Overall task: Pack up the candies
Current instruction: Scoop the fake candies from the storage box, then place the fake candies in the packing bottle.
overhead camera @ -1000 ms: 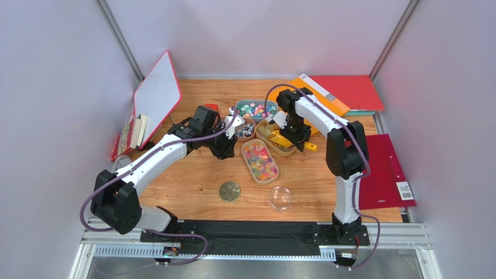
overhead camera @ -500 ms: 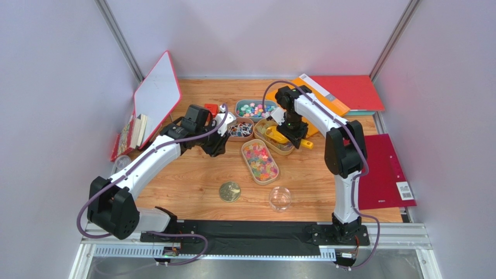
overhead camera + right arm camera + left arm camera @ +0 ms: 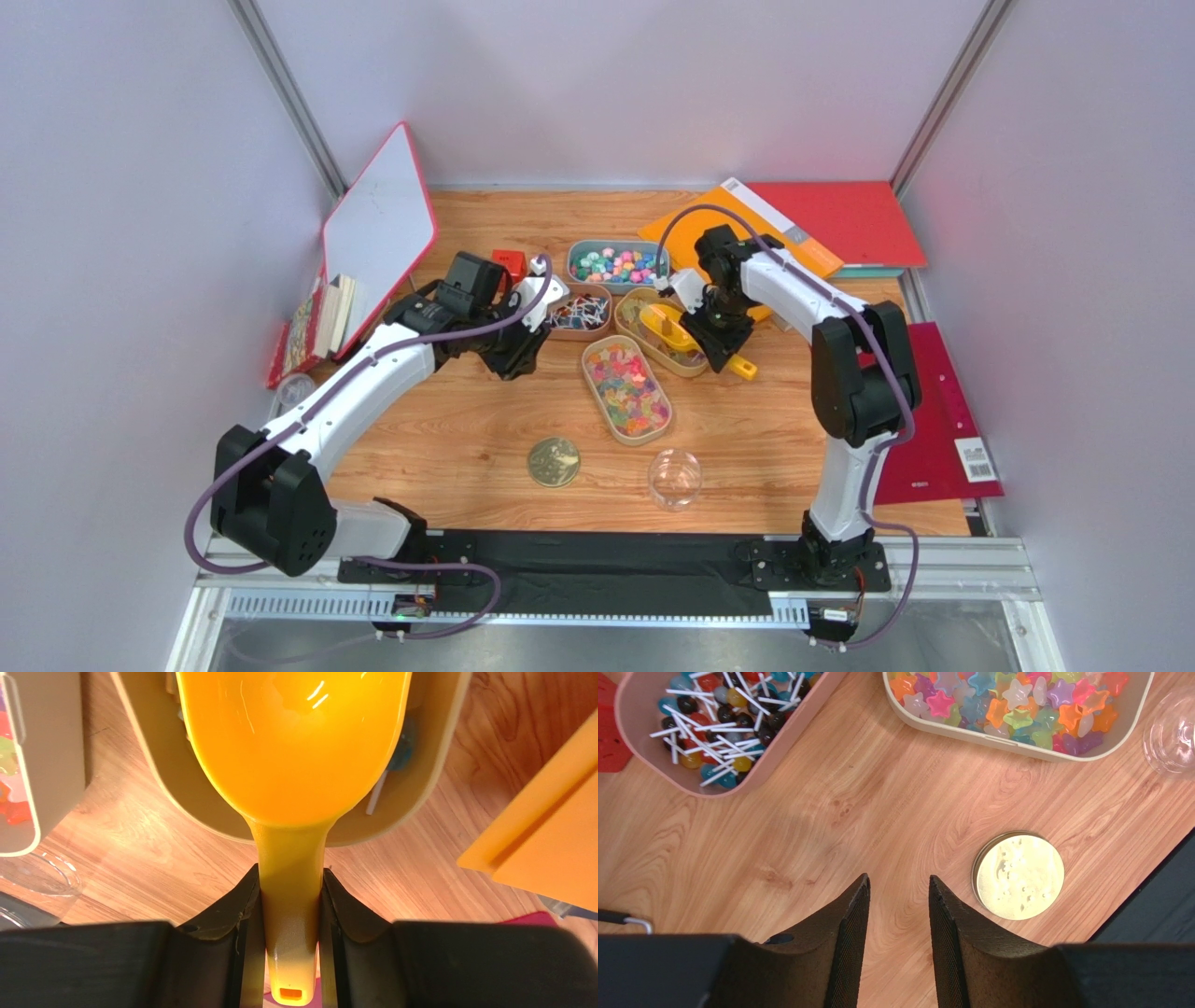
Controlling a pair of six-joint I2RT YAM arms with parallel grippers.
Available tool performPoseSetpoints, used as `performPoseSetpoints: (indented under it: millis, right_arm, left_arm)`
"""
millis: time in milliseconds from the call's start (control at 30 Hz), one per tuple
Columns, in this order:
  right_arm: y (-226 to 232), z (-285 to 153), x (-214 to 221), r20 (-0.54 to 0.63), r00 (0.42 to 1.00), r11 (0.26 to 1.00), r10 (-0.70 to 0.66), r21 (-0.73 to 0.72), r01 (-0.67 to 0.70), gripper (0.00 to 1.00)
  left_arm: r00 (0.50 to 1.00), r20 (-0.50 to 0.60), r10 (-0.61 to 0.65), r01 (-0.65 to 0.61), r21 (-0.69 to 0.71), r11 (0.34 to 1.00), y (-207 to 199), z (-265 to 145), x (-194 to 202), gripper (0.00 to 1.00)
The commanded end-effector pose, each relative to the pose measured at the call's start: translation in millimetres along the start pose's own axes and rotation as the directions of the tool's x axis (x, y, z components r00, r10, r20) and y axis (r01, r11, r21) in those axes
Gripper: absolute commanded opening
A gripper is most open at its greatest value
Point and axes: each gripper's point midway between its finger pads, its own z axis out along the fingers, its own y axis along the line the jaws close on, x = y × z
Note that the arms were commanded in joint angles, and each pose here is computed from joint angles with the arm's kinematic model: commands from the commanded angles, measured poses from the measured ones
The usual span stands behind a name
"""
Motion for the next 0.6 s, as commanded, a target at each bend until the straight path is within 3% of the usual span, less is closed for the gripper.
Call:
performPoseSetpoints:
  millis: [0,200,300,367,400,433,567]
  right_arm:
    - [-2.7,-11.4,-38.1,0.214,0.975,0.998,-0.062,0.024,0.058,0.0]
    - [-2.5,-37.2,-50.3,0.381,0.918,0.993,-0.106,0.083,0.08,0.0]
    - [0.9,-49.8,-36.6,0.407,0.905,0.99,-0.121,0.116,0.08,0.0]
    - [7.9,-55.8,-13.8,0.351,0.921,0.983,-0.171,0.127,0.134,0.0]
    - [11.3,-71.6,-5.2,0.351,0.912,0.974,-0.212,0.154,0.167,0.0]
    - [13.6,-79.1,3.9,0.327,0.897,0.951,-0.298,0.186,0.248,0.0]
    - [39.9,-100.0,63.1,0.211,0.859,0.882,-0.467,0.182,0.435,0.0]
  left_arm:
    - [0.998,0.042,0.055,-0.053,-0.051,0.997,12.9,-15.1,-26.2,0.43]
    - [0.998,0.024,0.059,-0.057,-0.066,0.996,19.1,-13.7,-30.2,0.43]
    - [0.996,0.054,0.064,-0.06,-0.078,0.995,22.9,-21.1,-47.5,0.43]
    - [0.997,0.062,0.054,-0.048,-0.106,0.993,27.4,-25.4,-53.5,0.45]
    - [0.996,0.071,0.055,-0.046,-0.12,0.992,29.3,-28.2,-57.5,0.52]
    - [0.997,0.066,0.051,-0.041,-0.14,0.989,32.9,-28.5,-56.8,0.99]
    - [0.999,0.051,0.014,-0.007,-0.132,0.991,30.5,-24.4,-49.0,1.0]
